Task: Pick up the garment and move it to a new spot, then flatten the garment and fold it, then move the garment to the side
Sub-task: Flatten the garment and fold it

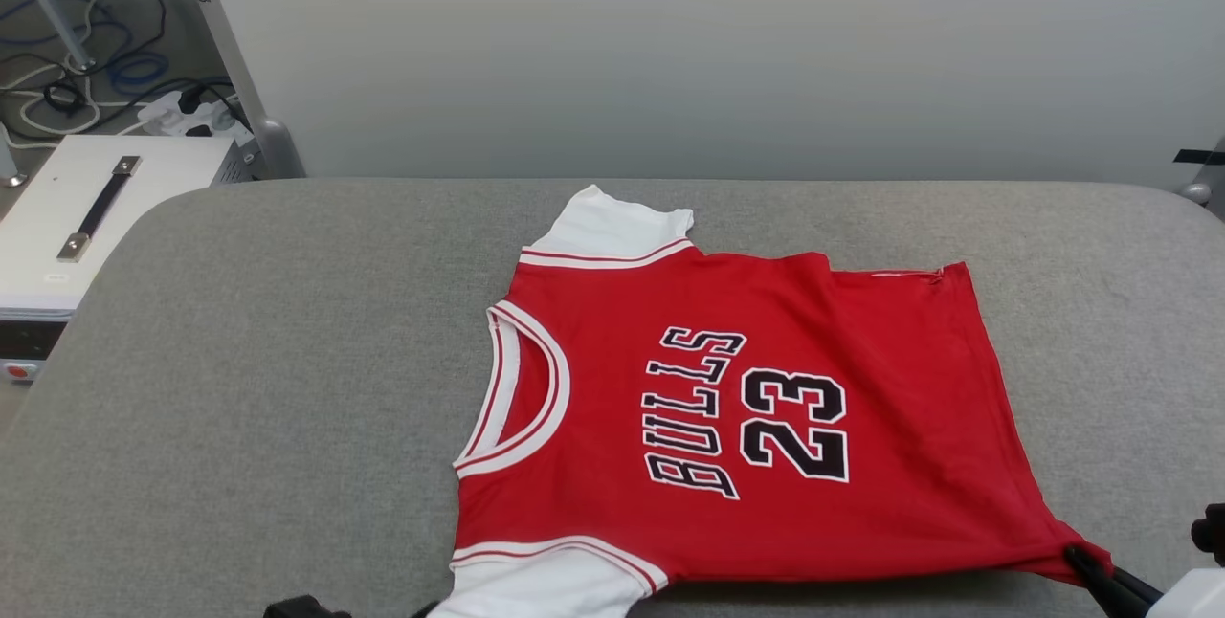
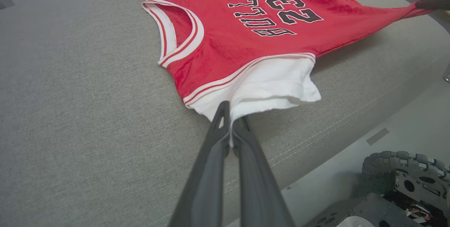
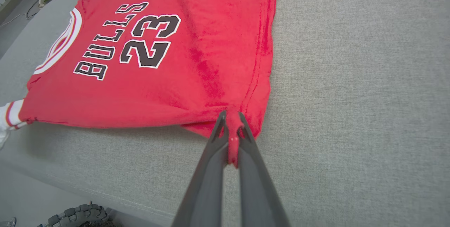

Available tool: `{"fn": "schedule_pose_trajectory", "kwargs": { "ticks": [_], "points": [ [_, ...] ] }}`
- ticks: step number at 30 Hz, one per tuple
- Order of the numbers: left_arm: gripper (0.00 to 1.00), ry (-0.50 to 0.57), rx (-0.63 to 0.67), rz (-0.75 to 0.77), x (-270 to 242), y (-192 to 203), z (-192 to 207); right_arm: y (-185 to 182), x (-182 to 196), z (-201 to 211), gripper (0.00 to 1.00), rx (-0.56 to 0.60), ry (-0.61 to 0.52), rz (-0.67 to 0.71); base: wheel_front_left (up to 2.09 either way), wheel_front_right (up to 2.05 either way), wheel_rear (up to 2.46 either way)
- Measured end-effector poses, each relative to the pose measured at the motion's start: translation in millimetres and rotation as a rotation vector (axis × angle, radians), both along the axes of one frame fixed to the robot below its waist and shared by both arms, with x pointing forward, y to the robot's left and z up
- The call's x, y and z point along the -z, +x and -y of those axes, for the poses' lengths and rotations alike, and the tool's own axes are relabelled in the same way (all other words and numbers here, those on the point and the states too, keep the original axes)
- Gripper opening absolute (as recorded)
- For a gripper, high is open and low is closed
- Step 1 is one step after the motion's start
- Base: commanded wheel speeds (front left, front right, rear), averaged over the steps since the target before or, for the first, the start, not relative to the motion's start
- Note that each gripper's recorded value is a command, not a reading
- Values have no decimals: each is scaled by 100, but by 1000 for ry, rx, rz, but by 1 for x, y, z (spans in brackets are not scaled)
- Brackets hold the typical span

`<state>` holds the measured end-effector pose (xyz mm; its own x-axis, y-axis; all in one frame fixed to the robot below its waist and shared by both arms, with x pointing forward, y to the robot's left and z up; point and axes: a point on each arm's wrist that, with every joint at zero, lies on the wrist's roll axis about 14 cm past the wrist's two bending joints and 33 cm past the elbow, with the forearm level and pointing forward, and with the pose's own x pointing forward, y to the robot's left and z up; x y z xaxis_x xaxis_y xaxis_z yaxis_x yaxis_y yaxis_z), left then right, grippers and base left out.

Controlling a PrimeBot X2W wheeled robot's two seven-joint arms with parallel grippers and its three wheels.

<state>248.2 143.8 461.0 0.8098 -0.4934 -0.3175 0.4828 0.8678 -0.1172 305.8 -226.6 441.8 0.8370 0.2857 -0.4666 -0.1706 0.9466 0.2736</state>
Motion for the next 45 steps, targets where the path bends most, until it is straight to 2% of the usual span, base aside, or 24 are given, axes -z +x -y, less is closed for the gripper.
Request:
{"fn": "schedule_pose_trajectory", "kwargs": {
  "ticks": [5,11,17,23,33,43,44,45],
  "points": [
    [0,16,6,88,-22,35,-1,14,-10,-5,0,-9,-8,7,0,0,0],
    [0,36,30,153,-41,81,4,48,-24,-11,0,-18,-24,31,0,0,0],
    [0,77,56,139,-36,120,7,79,-21,-13,0,-16,-42,12,0,0,0],
    [0,116,52,83,-16,154,2,99,0,-14,0,-3,-45,-52,0,0,0],
    [0,158,51,-10,19,185,-4,112,27,-7,0,29,-59,-124,0,0,0],
    [0,171,55,-66,45,198,-1,117,43,-3,0,41,-70,-160,0,0,0],
    [29,168,58,-78,48,197,2,117,45,-3,0,42,-70,-165,0,0,0],
    [95,168,61,-83,50,196,4,117,47,-3,12,45,-69,-169,0,0,0]
  ]
}}
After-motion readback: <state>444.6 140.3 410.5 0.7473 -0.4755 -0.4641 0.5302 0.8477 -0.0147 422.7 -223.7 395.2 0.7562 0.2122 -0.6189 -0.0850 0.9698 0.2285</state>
